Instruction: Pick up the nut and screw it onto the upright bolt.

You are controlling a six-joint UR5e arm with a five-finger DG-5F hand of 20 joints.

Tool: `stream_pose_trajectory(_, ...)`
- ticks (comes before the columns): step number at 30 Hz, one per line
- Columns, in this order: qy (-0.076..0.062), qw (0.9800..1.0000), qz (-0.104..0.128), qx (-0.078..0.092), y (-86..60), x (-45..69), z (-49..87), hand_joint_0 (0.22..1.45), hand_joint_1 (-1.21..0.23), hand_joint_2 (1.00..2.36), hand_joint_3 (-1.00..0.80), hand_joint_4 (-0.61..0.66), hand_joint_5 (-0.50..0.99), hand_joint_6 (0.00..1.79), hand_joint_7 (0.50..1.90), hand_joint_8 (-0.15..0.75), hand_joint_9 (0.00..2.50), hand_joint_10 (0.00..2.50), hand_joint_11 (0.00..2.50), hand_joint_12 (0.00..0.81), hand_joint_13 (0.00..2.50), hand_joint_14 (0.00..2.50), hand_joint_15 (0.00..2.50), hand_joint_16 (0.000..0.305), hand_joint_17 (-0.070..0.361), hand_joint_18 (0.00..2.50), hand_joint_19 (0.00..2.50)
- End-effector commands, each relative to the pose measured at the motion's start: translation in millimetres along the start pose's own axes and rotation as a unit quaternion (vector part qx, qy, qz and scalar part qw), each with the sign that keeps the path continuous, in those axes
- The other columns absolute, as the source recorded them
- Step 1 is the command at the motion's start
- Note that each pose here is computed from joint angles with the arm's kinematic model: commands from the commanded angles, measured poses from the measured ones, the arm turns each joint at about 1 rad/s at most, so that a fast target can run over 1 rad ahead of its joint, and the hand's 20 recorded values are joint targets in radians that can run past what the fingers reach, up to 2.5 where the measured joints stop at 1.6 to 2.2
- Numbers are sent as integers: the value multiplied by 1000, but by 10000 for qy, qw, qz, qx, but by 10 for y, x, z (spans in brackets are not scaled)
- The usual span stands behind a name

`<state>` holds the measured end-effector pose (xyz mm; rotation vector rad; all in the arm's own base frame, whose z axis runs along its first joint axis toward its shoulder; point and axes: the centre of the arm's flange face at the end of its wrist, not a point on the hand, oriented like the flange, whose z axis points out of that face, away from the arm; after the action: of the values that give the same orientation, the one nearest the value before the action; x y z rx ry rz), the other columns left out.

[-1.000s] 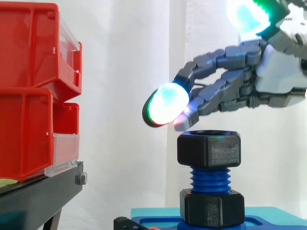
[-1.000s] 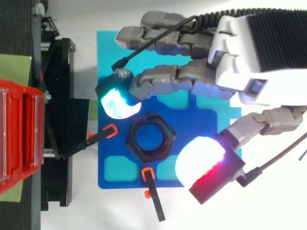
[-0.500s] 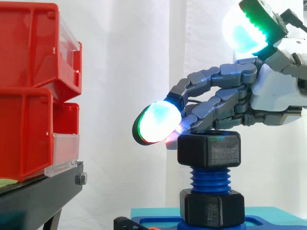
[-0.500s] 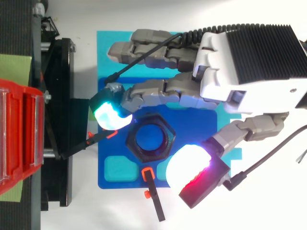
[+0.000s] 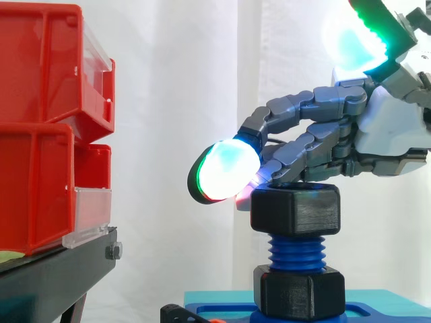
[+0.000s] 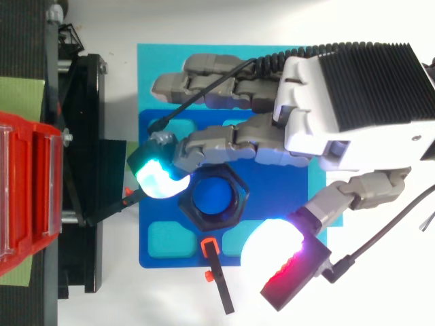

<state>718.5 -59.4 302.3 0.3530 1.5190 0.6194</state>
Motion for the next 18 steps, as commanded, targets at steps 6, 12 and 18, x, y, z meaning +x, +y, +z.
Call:
stream_pose_trajectory(6,147,9997,0,-184,11,14,-13,465,-63,1000,-500,221,-119,504,967,237,249,0,0,353,140,0,0,52,117,0,0)
stream_pose_trajectory(12,188,9997,13,-136,-24,-4,-34,466,-91,1000,-500,230,-112,504,999,242,270,0,0,351,170,0,0,52,116,0,0)
stream_pose_trajectory(18,190,9997,5,-125,-59,-20,-49,467,-105,1000,-500,221,-114,504,945,241,278,0,0,352,181,0,0,52,116,0,0)
